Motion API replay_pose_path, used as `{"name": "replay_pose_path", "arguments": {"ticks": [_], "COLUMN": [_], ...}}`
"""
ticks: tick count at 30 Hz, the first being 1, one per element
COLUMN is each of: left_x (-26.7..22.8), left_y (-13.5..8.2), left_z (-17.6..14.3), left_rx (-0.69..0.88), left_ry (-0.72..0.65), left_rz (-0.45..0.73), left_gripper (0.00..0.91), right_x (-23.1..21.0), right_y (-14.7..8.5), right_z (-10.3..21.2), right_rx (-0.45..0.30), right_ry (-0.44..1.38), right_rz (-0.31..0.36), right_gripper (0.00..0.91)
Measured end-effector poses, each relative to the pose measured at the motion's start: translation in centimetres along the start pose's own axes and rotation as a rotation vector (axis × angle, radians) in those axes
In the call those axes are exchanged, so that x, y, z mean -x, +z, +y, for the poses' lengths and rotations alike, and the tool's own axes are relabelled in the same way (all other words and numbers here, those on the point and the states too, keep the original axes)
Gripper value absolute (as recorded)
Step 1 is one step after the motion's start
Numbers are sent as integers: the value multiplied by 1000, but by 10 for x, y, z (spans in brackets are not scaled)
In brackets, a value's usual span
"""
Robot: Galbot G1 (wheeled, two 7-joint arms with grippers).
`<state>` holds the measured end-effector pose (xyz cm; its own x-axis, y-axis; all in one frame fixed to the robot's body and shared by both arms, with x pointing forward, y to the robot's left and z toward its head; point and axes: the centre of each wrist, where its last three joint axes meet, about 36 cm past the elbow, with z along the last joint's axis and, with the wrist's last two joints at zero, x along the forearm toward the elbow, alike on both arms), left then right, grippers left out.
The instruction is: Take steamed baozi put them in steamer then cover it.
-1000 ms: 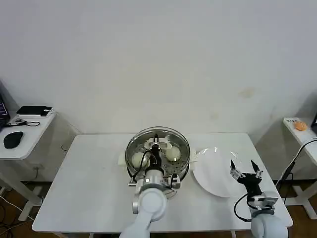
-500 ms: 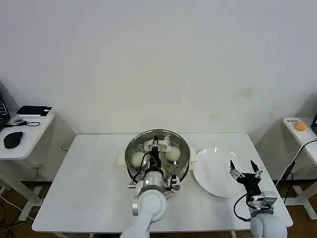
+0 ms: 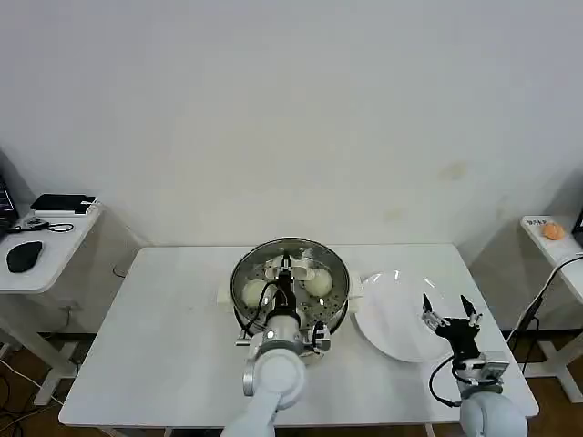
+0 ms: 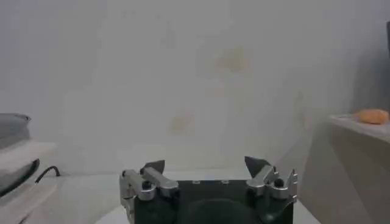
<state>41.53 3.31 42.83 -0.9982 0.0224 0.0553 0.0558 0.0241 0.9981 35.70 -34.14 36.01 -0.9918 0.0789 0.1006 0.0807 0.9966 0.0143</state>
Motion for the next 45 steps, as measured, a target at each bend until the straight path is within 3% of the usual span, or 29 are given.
{"name": "replay_pose_path", "arguments": {"ticks": [1, 2, 3, 35, 45], "left_x": [0, -1, -1, -33, -47], "left_y": [0, 0, 0, 9, 22], "left_z": [0, 0, 1, 27, 38], "left_rx": [-2, -4, -7, -96, -126], "left_ry": [1, 3, 5, 38, 24], "left_rz": [-1, -1, -2, -40, -18], "left_gripper": [121, 413, 907, 907, 907], "right_x": [0, 0, 0, 0, -1], "right_y": [0, 0, 0, -1, -3], "right_z": [0, 0, 0, -4, -7], "right_rx": [0, 0, 0, -10, -4], "right_ry": [0, 0, 0, -12, -33], "right_rz": [0, 0, 0, 0, -5], "right_gripper": [907, 907, 907, 907, 907]}}
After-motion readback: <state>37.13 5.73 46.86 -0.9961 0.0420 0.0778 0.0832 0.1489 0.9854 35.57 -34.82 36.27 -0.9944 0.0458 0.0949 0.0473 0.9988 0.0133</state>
